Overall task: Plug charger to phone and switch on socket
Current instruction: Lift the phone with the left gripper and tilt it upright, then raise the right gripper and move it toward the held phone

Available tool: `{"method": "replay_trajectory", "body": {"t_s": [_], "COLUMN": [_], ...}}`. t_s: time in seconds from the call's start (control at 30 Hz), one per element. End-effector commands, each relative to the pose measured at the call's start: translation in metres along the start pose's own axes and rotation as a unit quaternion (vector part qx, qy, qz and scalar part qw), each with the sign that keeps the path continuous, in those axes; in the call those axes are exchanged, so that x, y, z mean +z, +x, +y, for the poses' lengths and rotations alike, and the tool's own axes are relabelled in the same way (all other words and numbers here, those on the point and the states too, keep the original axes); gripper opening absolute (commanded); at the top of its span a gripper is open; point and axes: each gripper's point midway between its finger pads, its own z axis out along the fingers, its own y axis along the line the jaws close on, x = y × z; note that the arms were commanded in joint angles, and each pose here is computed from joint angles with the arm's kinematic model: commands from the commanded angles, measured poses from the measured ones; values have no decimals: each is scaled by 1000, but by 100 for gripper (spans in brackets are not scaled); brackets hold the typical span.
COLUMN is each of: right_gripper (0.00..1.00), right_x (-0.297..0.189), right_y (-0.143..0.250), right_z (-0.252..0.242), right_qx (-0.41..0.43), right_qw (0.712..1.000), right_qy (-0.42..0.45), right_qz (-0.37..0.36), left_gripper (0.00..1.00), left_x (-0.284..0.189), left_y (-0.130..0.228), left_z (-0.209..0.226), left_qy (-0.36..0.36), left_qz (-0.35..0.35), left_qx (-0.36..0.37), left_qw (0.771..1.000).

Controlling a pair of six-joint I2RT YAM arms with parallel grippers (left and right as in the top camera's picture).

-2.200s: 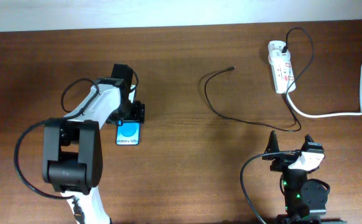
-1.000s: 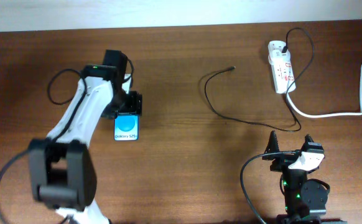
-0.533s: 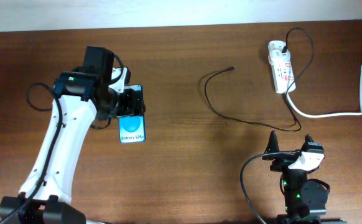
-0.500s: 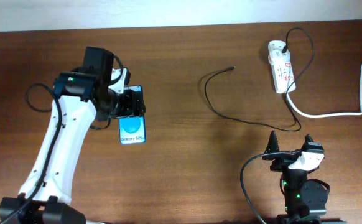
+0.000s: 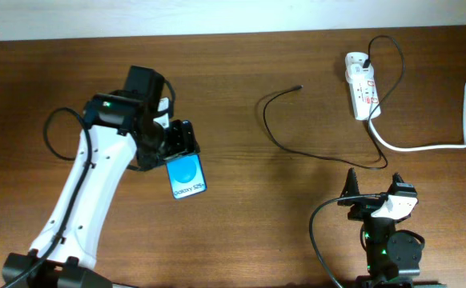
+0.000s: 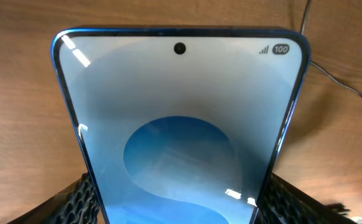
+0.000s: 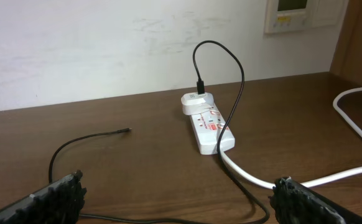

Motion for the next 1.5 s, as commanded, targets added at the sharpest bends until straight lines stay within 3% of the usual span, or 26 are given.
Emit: {"method": "replay_trajectory", "body": {"t_s": [0.0, 0.67, 0.93, 1.07, 1.27, 1.47], "right_gripper": [98, 98, 98, 98, 98, 98], "right_x": [0, 0, -8, -28, -63, -102], "right_y": [3, 2, 6, 7, 13, 25], "right_z": [-2, -2, 51, 93, 132, 155], "right_qx": [1, 2, 4, 7, 132, 262], "right_qw": [1000, 1000, 988, 959, 894, 796], "right_qy": [4, 3, -152, -284, -415, -493], "right_qz": [0, 0, 12, 22, 100, 235], "left_gripper": [30, 31, 31, 31, 33, 33], "left_x": [-13, -12, -12, -12, -13, -13], "left_y": [2, 3, -1, -1, -3, -4], "left_z": [-19, -28, -30, -30, -32, -36], "left_qy": [26, 32, 38, 38, 41, 53], "left_qz": [-18, -21, -28, -28, -32, -31], "left_qx": [-35, -36, -58, -59, -58, -65], "left_qw": [999, 999, 997, 997, 997, 996]}}
